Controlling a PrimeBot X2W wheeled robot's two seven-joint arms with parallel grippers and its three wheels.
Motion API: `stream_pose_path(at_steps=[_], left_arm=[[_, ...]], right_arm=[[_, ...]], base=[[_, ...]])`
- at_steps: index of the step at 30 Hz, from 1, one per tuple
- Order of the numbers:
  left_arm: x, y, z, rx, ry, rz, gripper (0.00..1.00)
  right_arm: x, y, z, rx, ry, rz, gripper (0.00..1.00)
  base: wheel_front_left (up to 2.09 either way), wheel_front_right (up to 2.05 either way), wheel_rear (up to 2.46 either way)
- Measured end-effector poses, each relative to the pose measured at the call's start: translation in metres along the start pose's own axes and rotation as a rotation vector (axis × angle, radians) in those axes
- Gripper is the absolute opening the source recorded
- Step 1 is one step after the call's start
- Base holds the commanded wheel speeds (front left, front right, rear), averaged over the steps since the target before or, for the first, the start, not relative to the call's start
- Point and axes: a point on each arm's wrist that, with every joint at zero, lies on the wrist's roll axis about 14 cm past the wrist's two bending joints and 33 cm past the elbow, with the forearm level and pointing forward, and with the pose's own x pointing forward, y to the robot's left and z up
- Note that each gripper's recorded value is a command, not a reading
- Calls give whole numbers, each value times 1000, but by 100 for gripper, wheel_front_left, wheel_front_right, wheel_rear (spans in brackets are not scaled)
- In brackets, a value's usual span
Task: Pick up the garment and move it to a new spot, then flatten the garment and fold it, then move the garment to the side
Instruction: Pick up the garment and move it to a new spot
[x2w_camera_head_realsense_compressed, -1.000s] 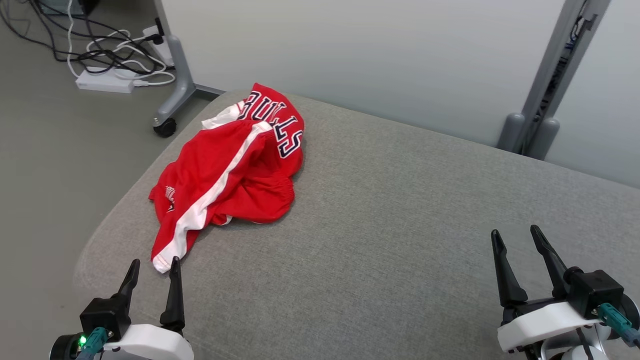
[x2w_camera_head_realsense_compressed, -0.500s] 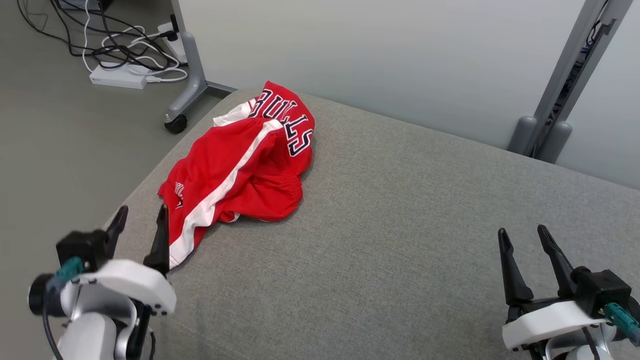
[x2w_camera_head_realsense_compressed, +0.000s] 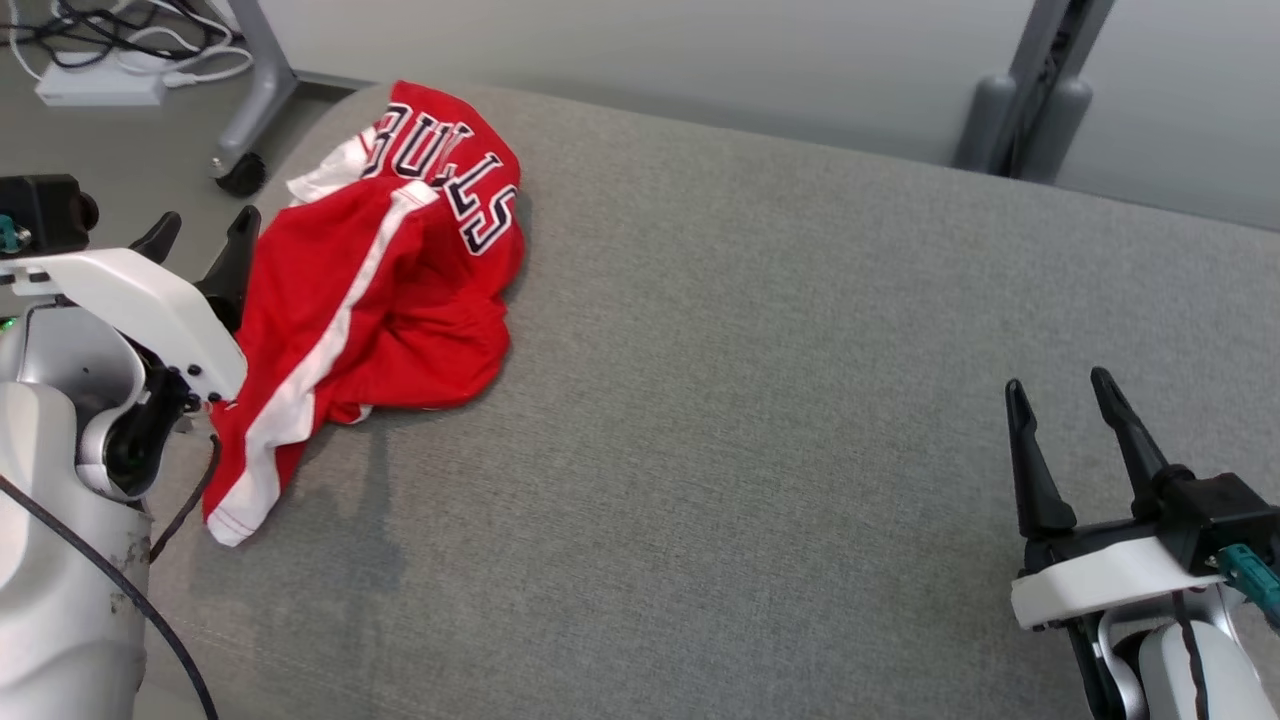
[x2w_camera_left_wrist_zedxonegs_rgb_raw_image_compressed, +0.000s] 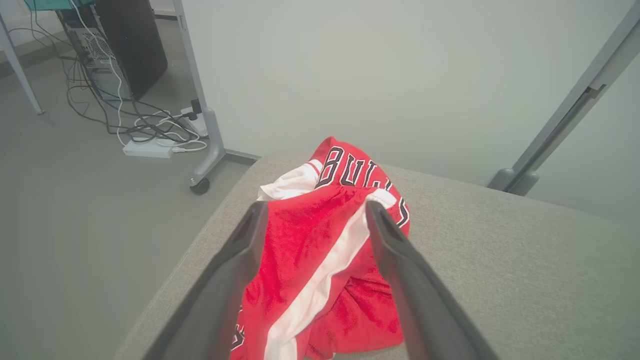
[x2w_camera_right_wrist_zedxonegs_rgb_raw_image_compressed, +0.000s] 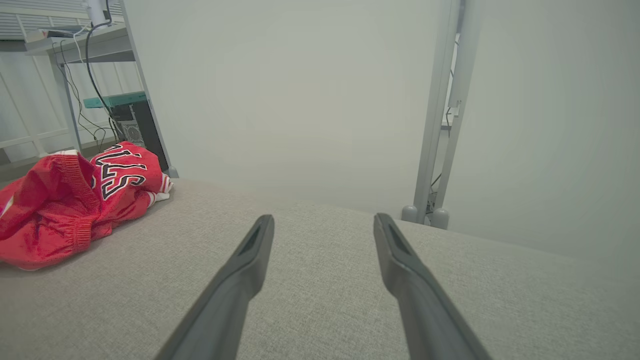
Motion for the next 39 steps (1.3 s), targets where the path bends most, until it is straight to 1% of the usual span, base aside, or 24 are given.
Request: stream_pose_path(at_steps=[1,3,6,10,11,13,15,17,21,22,23,24,25,26,27,28,34,39], left_arm=[[9,-4,-3,-17,19,-11,100],[25,-9,-12,-17,69,-26,100],[46,-16,-37,-17,166,-45,100],[70,-28,-67,-9,245,-70,100],[79,-33,-83,-9,284,-78,100],[86,-37,-99,-5,317,-84,100],[91,-35,-110,20,344,-80,100],[95,-32,-116,44,357,-71,100],[99,-29,-122,51,351,-58,99],[100,-27,-121,55,343,-53,91],[101,-25,-120,65,332,-49,71],[102,-24,-119,70,320,-44,46],[102,-22,-117,74,309,-38,34],[102,-21,-116,81,301,-36,9],[103,-21,-114,79,284,-33,9],[103,-21,-110,78,265,-33,0],[102,-23,-84,91,169,-46,0],[97,-27,-40,127,34,-71,0]], right_arm=[[2,-5,-3,-4,3,-10,100],[6,-16,-8,-11,7,-32,100],[9,-35,-20,-29,28,-72,100],[7,-57,-43,-49,80,-121,100],[5,-66,-55,-57,106,-142,100],[3,-72,-65,-65,131,-154,100],[2,-76,-73,-71,148,-160,100],[2,-77,-78,-74,157,-161,100],[6,-77,-81,-77,161,-156,100],[6,-77,-82,-77,161,-154,100],[7,-76,-82,-76,161,-153,100],[7,-76,-82,-76,160,-151,100],[8,-75,-81,-76,158,-150,100],[8,-75,-80,-76,156,-149,100],[8,-74,-80,-76,155,-148,100],[9,-74,-79,-77,153,-147,100],[9,-71,-71,-73,138,-143,100],[8,-68,-57,-57,109,-144,100]], base=[[0,0,0],[0,0,0],[0,0,0],[0,0,0],[0,0,0],[0,0,0],[0,0,0],[0,0,0],[0,0,0],[0,0,0],[0,0,0],[0,0,0],[0,0,0],[0,0,0],[0,0,0],[0,0,0],[0,0,0],[0,0,0]])
